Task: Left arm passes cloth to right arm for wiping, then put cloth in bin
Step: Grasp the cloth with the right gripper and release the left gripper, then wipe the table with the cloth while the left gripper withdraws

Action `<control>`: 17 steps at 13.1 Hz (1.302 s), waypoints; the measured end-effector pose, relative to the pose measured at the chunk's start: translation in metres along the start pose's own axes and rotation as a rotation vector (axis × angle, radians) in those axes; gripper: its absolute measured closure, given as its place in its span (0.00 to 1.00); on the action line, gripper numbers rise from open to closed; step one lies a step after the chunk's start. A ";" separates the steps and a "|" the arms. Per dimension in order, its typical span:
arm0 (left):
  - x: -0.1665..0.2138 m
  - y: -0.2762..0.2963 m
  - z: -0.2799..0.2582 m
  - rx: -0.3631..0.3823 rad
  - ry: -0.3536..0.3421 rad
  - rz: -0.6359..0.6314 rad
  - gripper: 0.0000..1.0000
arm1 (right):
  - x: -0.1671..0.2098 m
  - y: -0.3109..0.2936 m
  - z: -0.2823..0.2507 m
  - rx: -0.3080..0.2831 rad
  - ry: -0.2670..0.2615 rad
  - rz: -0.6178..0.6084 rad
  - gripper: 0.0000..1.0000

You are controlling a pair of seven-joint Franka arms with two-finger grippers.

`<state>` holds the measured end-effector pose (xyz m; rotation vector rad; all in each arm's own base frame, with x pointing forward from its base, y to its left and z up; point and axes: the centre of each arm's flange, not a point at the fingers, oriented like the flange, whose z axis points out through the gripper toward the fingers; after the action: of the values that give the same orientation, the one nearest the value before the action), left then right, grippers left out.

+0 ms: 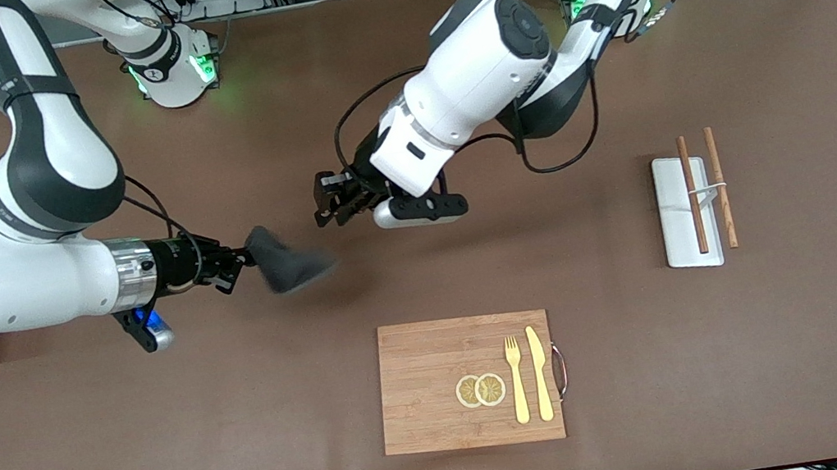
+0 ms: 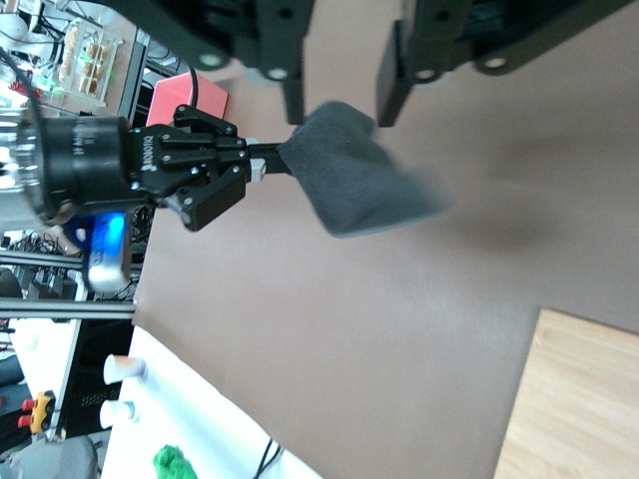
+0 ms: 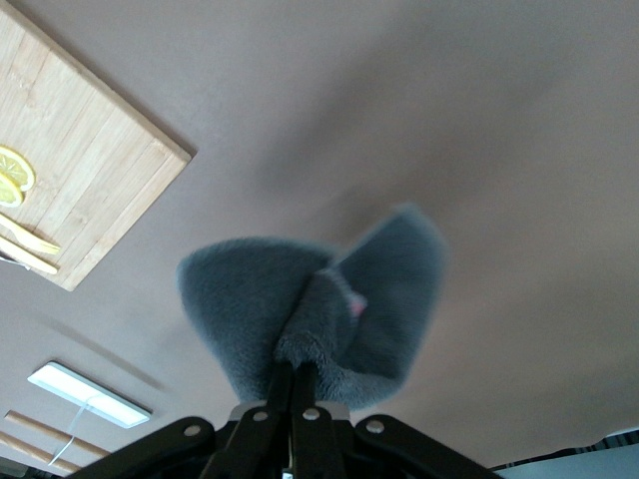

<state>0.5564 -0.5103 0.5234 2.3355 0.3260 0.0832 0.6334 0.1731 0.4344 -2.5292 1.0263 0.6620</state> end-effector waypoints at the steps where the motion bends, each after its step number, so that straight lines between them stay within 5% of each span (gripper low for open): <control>1: 0.004 0.000 -0.005 0.003 0.012 0.005 0.45 | 0.000 0.000 0.000 -0.002 0.002 -0.003 0.98; 5: 0.066 -0.031 -0.046 0.088 0.134 0.025 0.00 | 0.013 0.004 0.029 -0.080 0.082 -0.047 0.98; 8: 0.140 -0.094 -0.112 0.226 0.142 -0.016 0.00 | 0.056 0.028 0.073 -0.139 0.166 -0.133 0.98; 11: 0.188 -0.161 -0.195 0.359 0.086 -0.018 0.00 | 0.122 0.084 0.048 -0.172 0.201 -0.260 0.98; 14: 0.205 -0.218 -0.265 0.482 -0.010 0.010 0.00 | 0.197 0.175 -0.008 -0.186 0.223 -0.386 0.98; 17: 0.194 -0.244 -0.285 0.619 -0.116 0.032 0.00 | 0.244 0.259 -0.053 -0.268 0.260 -0.492 0.98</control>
<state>0.6477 -0.0989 0.5451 2.9425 0.2829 -0.1608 0.6173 -0.1661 0.3160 -2.9978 0.3621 0.3510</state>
